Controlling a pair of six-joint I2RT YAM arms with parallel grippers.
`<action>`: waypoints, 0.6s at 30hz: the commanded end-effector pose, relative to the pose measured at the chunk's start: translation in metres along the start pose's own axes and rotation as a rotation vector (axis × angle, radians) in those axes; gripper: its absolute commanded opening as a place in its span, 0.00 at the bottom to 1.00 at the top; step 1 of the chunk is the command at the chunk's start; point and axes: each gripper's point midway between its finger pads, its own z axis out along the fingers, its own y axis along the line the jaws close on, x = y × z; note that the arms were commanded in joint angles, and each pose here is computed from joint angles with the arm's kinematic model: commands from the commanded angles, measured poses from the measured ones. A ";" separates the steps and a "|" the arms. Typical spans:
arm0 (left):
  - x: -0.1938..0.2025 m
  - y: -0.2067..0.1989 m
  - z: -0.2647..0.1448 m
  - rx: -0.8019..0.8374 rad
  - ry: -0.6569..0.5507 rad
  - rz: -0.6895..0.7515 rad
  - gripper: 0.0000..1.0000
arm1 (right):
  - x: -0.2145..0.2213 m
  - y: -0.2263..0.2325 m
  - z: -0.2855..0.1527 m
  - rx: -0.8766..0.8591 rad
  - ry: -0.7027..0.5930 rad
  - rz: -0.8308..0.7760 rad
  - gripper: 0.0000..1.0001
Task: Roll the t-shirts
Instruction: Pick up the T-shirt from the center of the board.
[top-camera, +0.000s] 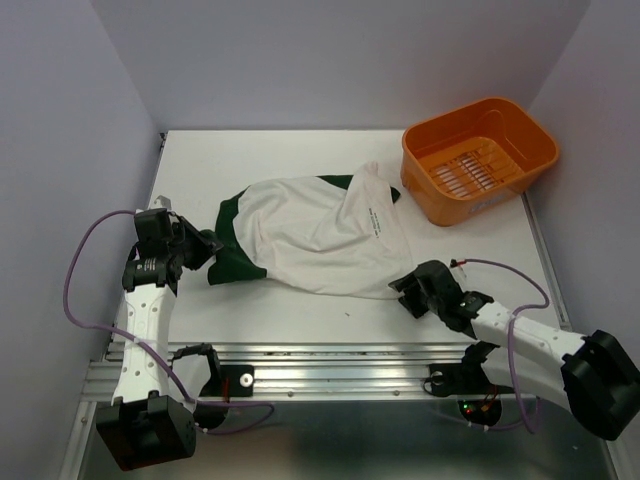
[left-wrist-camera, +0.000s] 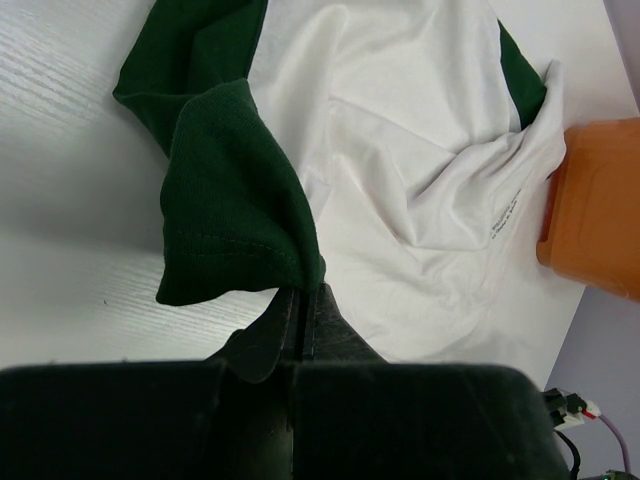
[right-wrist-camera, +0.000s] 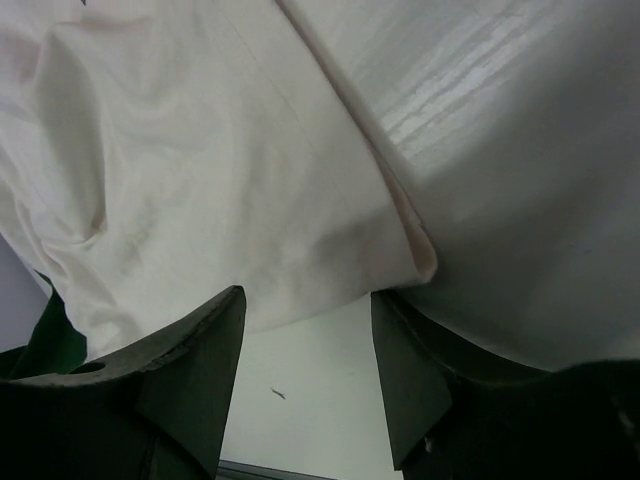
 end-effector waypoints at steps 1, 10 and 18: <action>-0.013 -0.015 -0.005 0.053 -0.043 0.038 0.00 | -0.003 0.001 0.017 0.002 -0.041 0.048 0.58; -0.016 -0.017 -0.006 0.051 -0.047 0.039 0.00 | -0.007 0.000 0.029 0.011 -0.084 0.108 0.48; -0.017 -0.016 -0.002 0.047 -0.042 0.036 0.00 | -0.014 0.003 0.029 0.013 -0.126 0.088 0.21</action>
